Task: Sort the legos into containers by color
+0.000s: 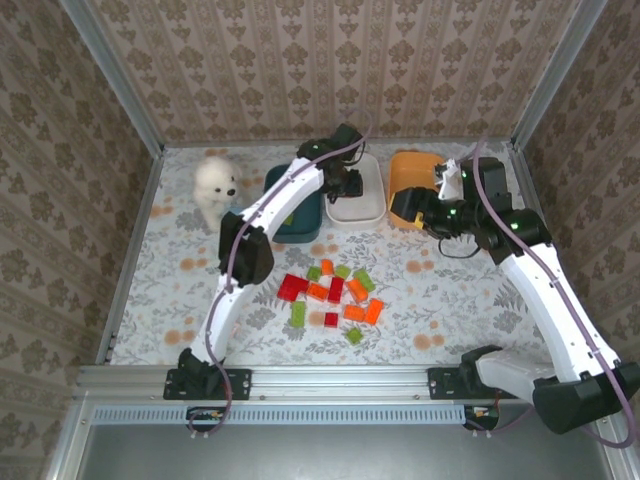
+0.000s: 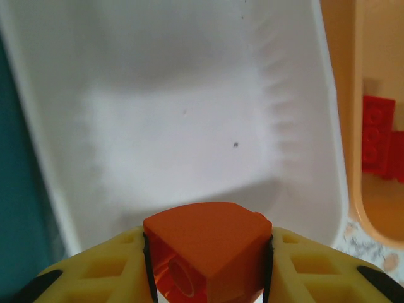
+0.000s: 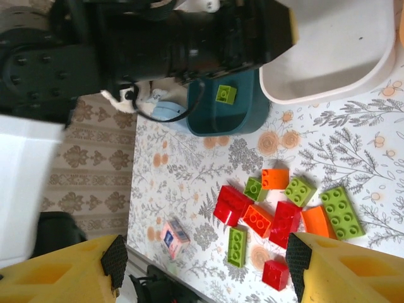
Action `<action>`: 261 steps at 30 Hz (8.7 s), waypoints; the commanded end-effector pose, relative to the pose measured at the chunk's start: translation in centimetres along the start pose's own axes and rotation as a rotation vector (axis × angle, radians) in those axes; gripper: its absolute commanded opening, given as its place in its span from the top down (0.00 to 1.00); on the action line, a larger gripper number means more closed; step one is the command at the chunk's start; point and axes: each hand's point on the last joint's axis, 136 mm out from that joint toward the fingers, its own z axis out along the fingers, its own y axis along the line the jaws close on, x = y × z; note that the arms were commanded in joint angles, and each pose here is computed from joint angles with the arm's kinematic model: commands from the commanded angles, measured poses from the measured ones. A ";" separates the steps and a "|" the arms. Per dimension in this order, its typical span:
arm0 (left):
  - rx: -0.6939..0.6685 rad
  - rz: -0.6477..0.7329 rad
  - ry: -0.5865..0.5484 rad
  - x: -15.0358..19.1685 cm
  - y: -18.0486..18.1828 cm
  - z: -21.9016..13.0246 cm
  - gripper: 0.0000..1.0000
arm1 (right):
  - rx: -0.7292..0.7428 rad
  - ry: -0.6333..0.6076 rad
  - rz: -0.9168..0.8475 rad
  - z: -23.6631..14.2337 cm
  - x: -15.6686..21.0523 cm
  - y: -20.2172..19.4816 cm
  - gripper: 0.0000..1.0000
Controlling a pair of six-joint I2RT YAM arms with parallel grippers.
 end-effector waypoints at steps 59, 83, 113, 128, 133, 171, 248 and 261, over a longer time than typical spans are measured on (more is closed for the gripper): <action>0.177 -0.105 -0.237 -5.8 -2.4 -10.0 0.30 | 0.246 0.074 -0.193 -0.6 2.3 -3.1 0.30; 0.345 -0.214 -0.242 16.9 9.6 -21.8 0.24 | 0.494 0.625 -0.526 10.9 18.2 -9.6 0.34; 0.331 -0.229 -0.248 19.0 10.7 -21.9 0.26 | 0.676 0.741 -0.547 16.7 18.5 -14.8 0.68; 0.334 -0.179 -0.221 17.4 8.9 -20.5 0.27 | 0.578 0.485 -0.468 11.0 9.6 -7.0 0.73; 0.332 -0.167 -0.200 15.9 7.6 -18.8 0.27 | 0.556 0.375 -0.410 14.4 2.7 -5.4 0.73; 0.229 -0.152 -0.167 16.6 9.4 -18.2 0.28 | 0.511 0.390 -0.166 29.0 -3.2 -10.2 0.42; -0.324 0.009 0.364 33.0 11.8 -4.7 0.67 | 0.167 0.241 -0.429 2.4 12.2 -2.5 0.39; -0.166 -0.059 0.178 22.1 8.6 -14.2 0.73 | 0.107 0.111 -0.359 0.4 7.8 0.1 0.39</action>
